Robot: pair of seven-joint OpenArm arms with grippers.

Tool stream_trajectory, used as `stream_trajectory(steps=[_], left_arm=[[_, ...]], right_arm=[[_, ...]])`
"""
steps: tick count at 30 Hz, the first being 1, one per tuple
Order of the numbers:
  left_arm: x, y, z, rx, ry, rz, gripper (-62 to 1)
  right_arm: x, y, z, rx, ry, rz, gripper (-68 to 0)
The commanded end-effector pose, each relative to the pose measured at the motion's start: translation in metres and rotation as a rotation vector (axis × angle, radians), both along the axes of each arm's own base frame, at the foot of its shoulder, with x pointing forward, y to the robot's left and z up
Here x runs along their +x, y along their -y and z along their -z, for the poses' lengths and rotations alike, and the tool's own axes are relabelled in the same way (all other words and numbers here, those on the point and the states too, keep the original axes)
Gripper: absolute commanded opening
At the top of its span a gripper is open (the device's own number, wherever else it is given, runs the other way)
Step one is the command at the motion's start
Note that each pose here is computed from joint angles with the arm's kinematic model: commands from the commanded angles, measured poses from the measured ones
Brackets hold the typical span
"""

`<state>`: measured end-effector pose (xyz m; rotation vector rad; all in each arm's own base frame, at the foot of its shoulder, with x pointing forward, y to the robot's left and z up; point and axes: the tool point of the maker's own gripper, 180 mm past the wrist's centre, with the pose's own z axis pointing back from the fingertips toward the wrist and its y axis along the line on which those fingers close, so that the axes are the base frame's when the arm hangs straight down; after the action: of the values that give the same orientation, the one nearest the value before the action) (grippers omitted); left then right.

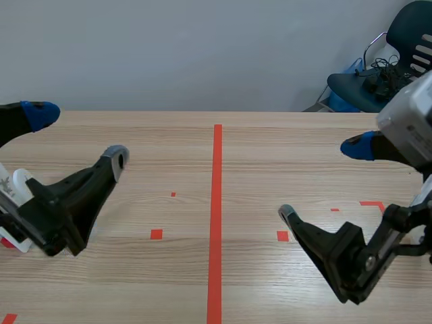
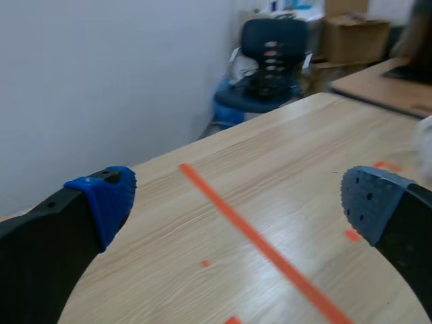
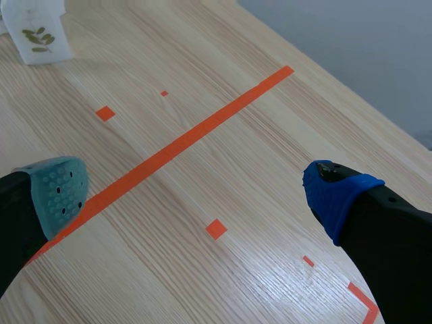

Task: Do the leaf sorting experiment

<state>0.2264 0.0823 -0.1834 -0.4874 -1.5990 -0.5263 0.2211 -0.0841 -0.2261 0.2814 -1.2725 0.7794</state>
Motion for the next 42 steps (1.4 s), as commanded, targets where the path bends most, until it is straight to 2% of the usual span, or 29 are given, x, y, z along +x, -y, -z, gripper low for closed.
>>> stream_trajectory(steps=[1,6,8,11,16,23,27,42], left_arm=[[-0.008,0.005,-0.006,-0.065,-0.024,0.017,1.4],[-0.032,0.021,-0.015,-0.083,-0.07,0.069,1.4],[-0.037,0.024,-0.012,-0.071,-0.101,0.077,1.4],[-0.039,0.025,-0.008,-0.059,-0.122,0.077,1.4],[-0.039,0.025,-0.008,-0.059,-0.122,0.077,1.4],[-0.039,0.025,-0.007,-0.055,-0.127,0.077,1.4],[-0.039,0.025,-0.004,-0.043,-0.141,0.077,1.4],[-0.038,0.025,-0.004,-0.044,-0.139,0.077,1.4]], right_arm=[[0.006,0.004,-0.012,0.021,0.047,0.013,0.4],[0.005,0.016,-0.022,0.077,0.065,0.048,0.4],[0.004,0.023,-0.024,0.083,0.068,0.067,0.4],[0.008,0.034,-0.022,0.041,0.062,0.095,0.4],[0.009,0.037,-0.021,0.018,0.065,0.101,0.4],[0.008,0.045,-0.005,-0.13,0.05,0.096,0.4],[0.008,0.047,-0.002,-0.173,0.056,0.091,0.4],[0.013,0.045,-0.002,-0.191,0.056,0.079,0.4]])
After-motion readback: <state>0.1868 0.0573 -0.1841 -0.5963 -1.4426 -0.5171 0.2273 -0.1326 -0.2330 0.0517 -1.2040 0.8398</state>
